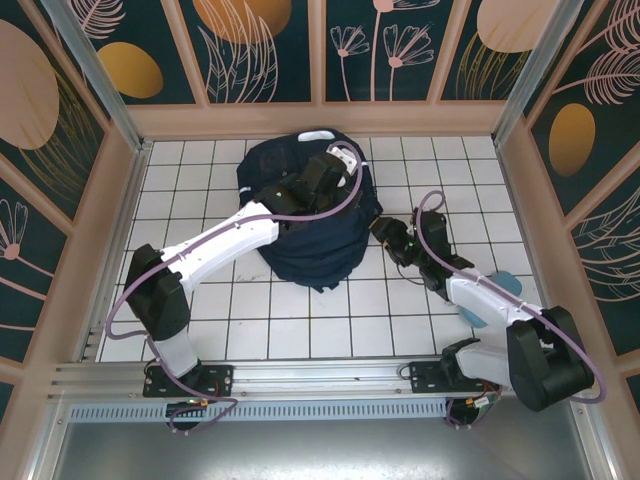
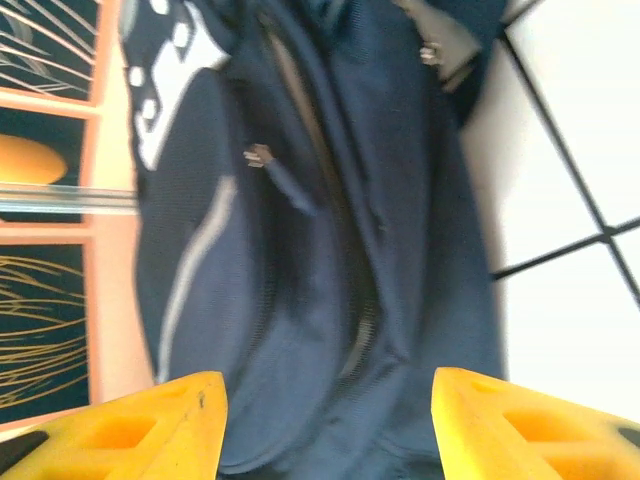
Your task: Pack the student bag
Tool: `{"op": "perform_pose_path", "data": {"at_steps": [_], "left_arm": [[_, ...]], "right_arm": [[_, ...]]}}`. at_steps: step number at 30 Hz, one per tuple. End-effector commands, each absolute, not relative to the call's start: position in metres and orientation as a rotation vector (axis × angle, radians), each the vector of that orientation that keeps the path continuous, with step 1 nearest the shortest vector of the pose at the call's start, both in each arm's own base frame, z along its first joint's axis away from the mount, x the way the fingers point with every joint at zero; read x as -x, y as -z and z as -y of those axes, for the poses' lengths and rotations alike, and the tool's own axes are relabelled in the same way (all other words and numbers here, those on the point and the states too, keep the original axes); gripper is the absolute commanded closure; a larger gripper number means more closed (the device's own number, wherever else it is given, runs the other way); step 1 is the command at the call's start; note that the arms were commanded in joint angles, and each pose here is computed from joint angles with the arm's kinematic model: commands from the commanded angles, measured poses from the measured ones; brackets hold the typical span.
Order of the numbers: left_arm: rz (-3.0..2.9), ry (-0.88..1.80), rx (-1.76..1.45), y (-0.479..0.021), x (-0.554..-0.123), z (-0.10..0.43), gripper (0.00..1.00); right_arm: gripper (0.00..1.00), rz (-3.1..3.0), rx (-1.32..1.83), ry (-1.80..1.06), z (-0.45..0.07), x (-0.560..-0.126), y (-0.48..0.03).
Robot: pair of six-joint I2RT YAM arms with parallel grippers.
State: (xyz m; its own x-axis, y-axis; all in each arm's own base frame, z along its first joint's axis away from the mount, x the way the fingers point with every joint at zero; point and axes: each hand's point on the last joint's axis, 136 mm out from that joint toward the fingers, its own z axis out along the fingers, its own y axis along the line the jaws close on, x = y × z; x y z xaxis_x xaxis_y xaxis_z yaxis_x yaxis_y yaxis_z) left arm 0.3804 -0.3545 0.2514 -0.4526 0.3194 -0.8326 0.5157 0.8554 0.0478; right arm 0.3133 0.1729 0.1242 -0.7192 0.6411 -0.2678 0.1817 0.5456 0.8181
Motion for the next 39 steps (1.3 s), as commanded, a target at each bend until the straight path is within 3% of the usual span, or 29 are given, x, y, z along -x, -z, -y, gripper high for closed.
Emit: {"op": "perform_pose_path", "data": {"at_steps": [1,9,14,26,29,35,39], "left_arm": [[-2.072,0.298,-0.468,-0.261,-0.385,0.344,0.22],[-2.166,0.316,-0.193,-0.234,-0.386,0.267,0.18],[-2.19,0.344,-0.092,-0.223,-0.377,0.23,0.14],[-2.232,0.331,-0.002,-0.203,-0.374,0.199,0.07],[-2.237,0.328,0.002,-0.201,-0.375,0.197,0.06],[-2.256,0.284,0.041,-0.196,-0.376,0.18,0.01],[-2.277,0.308,0.045,-0.189,-0.374,0.177,0.01]], "right_arm": [[0.45,-2.283,-0.646,-1.06,-0.169,-0.307,-0.106],[0.59,-2.339,-0.525,-1.199,-0.198,-0.315,-0.097],[0.61,-2.322,-0.493,-1.251,-0.206,-0.321,-0.097],[0.48,-2.258,-0.481,-1.362,-0.214,-0.319,-0.101],[0.57,-2.296,-0.518,-1.329,-0.212,-0.321,-0.091],[0.86,-2.322,-0.584,-1.225,-0.2,-0.327,-0.079],[0.97,-2.317,-0.607,-1.053,-0.175,-0.341,-0.08]]}}
